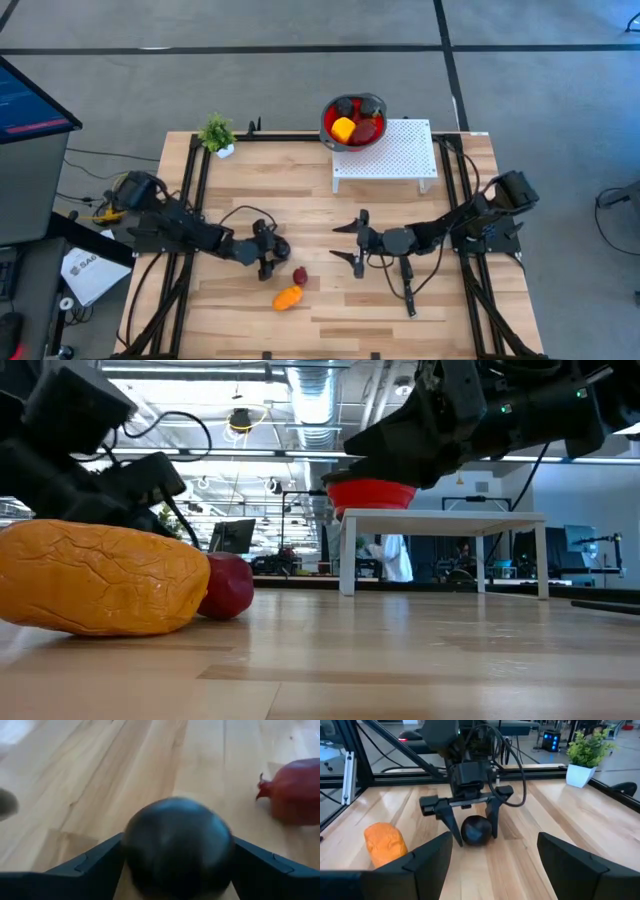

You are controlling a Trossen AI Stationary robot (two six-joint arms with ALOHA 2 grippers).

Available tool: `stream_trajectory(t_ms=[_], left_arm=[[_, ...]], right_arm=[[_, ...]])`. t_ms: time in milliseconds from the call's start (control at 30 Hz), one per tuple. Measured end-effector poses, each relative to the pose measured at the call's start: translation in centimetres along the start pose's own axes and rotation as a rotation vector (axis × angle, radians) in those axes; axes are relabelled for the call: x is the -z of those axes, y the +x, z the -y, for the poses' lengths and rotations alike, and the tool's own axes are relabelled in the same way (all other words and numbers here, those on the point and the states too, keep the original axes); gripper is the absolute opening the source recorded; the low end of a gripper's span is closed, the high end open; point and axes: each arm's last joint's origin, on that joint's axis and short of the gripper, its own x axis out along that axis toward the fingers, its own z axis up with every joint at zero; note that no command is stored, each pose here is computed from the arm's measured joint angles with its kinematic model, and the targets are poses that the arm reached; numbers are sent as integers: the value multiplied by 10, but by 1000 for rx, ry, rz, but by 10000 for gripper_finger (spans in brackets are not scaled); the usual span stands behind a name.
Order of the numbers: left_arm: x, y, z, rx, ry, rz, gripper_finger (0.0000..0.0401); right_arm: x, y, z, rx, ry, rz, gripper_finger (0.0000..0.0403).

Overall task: Pick & Place Fruit
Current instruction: Put the plum into the red strainer bowl

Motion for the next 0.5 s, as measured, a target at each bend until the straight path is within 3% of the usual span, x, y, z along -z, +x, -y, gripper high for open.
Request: stream_trajectory(t_ms=[267,400,500], left_arm=[[-17,5,10,26,-27,51,235],[-32,-1,5,35,-68,103,231],[-57,-6,-5,20,-93,194,235]], right_arm=[[-12,-15,3,5,-27,-77,286],[-17,-27,8,20,-8,-171,286],[-15,-34,12,37,8,-237,286]])
